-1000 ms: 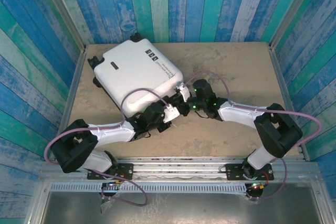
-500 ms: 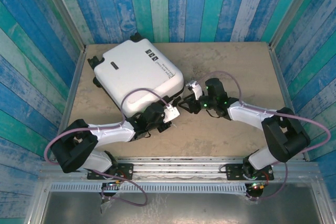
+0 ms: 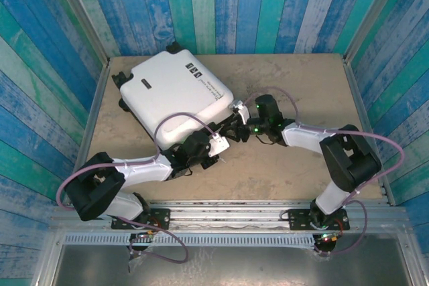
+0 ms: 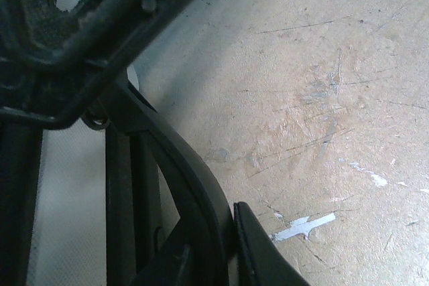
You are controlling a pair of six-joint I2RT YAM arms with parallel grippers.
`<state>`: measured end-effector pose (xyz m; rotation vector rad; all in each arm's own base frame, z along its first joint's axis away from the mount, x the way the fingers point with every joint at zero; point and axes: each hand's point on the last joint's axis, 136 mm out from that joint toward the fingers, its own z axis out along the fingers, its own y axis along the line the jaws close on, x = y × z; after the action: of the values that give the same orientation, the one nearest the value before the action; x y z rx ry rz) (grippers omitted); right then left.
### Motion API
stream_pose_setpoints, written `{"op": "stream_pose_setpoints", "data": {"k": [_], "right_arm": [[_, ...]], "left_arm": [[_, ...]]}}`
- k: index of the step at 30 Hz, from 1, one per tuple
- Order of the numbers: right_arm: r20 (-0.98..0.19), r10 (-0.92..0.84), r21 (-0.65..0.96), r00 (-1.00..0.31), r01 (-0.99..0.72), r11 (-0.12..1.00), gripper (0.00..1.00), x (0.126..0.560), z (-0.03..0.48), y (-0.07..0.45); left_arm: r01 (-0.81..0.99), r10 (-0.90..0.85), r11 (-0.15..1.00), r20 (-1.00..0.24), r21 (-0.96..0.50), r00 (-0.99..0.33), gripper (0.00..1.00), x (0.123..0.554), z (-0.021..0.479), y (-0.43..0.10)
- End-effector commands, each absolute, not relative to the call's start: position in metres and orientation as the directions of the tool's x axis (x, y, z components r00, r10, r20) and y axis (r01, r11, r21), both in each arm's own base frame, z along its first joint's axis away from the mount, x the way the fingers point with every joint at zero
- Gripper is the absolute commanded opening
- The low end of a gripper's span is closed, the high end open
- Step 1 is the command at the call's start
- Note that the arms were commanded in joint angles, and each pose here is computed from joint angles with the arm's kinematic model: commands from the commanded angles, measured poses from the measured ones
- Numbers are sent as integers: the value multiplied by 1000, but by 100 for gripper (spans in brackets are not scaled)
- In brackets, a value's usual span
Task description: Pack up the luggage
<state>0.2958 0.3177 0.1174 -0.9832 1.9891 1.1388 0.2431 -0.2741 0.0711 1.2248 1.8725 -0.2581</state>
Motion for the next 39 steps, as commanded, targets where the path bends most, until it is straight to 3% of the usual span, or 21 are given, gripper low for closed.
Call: {"op": "stream_pose_setpoints", "data": {"k": [1, 9, 22, 26, 39], "right_arm": [[-803, -305, 409, -512, -846, 343, 51, 306, 110, 324], [-805, -285, 363, -521, -811, 459, 51, 316, 99, 310], [-802, -221, 385, -555, -763, 518, 54, 325, 91, 292], [-790, -212, 427, -575, -764, 484, 54, 325, 85, 301], [-814, -289, 463, -504, -863, 203, 52, 276, 110, 372]], "left_arm": [[959, 394, 276, -917, 61, -55, 0, 202, 123, -344], [958, 402, 280, -914, 64, -57, 0, 203, 124, -344], [959, 393, 277, -918, 59, -57, 0, 201, 127, -344], [960, 386, 273, -921, 64, -48, 0, 202, 129, -345], [969, 399, 233, -917, 76, -24, 0, 204, 128, -357]]}}
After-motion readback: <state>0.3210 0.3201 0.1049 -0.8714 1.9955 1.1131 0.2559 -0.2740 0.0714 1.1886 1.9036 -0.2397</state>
